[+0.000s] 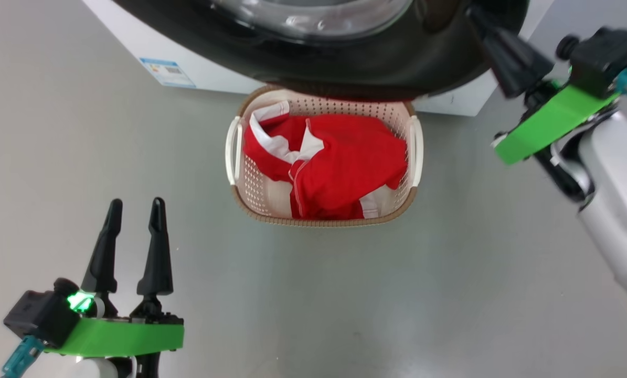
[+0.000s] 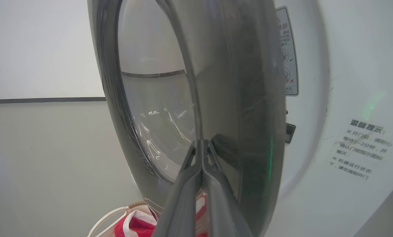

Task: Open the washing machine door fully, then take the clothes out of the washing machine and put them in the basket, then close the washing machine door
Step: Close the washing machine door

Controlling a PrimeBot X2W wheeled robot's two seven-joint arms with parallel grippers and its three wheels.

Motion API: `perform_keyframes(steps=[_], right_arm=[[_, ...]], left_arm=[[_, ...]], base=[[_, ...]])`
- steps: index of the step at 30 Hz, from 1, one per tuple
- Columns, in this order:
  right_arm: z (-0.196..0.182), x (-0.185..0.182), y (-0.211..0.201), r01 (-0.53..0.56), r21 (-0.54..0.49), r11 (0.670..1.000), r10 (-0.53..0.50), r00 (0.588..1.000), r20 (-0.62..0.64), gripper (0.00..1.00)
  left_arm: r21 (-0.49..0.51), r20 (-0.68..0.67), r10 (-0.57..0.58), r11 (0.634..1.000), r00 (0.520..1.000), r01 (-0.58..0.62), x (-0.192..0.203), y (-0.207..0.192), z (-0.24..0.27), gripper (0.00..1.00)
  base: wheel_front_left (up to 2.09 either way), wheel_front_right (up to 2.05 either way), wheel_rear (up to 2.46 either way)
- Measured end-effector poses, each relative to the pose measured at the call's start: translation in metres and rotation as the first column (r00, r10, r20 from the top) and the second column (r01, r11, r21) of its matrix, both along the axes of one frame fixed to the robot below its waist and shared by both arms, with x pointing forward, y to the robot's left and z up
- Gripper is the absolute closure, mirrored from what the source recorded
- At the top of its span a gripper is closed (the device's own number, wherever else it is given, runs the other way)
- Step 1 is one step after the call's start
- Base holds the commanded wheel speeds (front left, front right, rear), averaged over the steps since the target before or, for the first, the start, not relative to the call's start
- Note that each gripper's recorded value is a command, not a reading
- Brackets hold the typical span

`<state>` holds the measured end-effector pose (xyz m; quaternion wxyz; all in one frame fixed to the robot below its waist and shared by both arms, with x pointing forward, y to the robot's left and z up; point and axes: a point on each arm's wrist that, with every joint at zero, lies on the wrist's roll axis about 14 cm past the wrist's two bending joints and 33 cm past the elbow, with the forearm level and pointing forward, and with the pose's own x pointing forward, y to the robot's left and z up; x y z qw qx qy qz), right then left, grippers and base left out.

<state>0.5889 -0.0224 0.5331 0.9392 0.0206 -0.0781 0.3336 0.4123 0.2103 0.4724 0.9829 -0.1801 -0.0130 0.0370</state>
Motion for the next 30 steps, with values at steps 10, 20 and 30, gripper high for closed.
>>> perform_keyframes(steps=[10, 20, 30], right_arm=[[0.001, 0.041, -0.01, 0.037, -0.018, 0.999, -0.037, 0.999, 0.035, 1.0], [0.003, 0.065, -0.003, 0.036, -0.002, 0.999, -0.036, 0.998, 0.052, 1.0], [0.008, 0.066, -0.004, 0.053, 0.004, 0.999, -0.054, 0.997, 0.046, 1.0]], left_arm=[[0.005, -0.031, 0.019, 1.0, 0.999, -0.019, 0.007, 0.005, -0.013, 0.0], [0.021, -0.061, 0.05, 0.999, 0.997, -0.049, 0.005, 0.015, -0.022, 0.0], [0.02, -0.052, 0.057, 0.998, 0.997, -0.056, 0.003, 0.018, -0.018, 0.0]], base=[[0.0, 0.0, 0.0], [0.0, 0.0, 0.0], [0.0, 0.0, 0.0]])
